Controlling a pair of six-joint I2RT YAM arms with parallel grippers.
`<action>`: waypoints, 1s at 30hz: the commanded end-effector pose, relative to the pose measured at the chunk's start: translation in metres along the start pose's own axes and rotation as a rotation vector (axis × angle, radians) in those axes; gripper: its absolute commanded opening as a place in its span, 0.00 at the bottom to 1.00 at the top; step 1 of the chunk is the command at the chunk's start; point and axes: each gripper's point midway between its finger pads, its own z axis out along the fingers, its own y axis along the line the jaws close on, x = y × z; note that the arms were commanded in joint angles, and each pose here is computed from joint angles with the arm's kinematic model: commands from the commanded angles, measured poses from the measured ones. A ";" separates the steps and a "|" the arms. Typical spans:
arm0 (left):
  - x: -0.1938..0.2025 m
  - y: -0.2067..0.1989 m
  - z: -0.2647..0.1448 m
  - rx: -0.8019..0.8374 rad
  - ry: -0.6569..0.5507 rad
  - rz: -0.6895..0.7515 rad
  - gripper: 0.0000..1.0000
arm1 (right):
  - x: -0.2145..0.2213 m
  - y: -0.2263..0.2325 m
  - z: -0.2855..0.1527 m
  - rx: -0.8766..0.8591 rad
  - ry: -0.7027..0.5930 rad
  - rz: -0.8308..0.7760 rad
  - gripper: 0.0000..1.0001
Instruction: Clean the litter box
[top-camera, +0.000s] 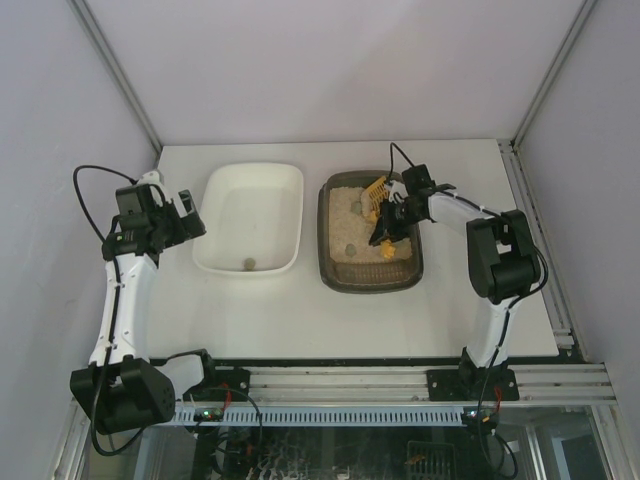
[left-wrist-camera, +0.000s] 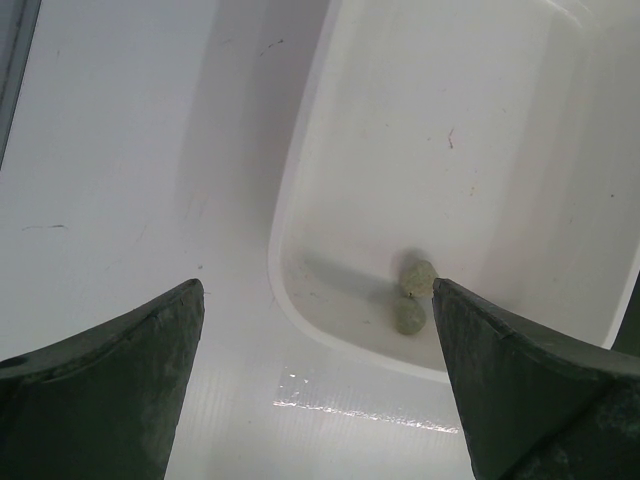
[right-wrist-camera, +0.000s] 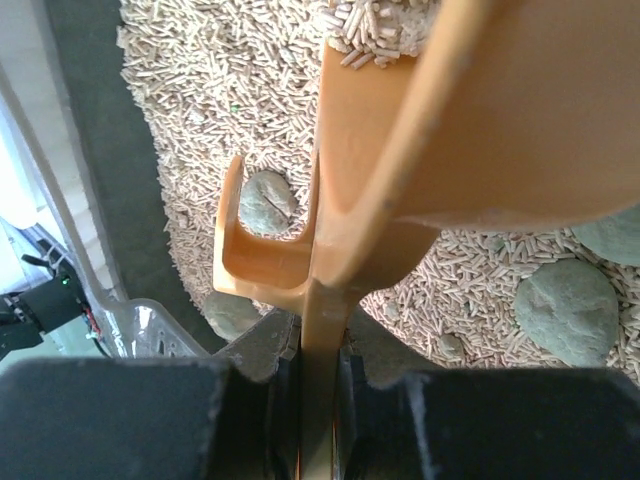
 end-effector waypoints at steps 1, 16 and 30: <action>-0.001 0.000 -0.001 -0.004 -0.017 0.019 1.00 | -0.009 0.000 -0.001 0.091 -0.022 -0.065 0.00; 0.002 0.000 0.001 -0.010 -0.007 0.023 1.00 | 0.003 0.011 0.028 0.165 0.192 -0.073 0.00; 0.004 0.000 0.003 -0.011 -0.004 0.024 1.00 | 0.013 0.034 0.039 -0.207 0.200 0.067 0.00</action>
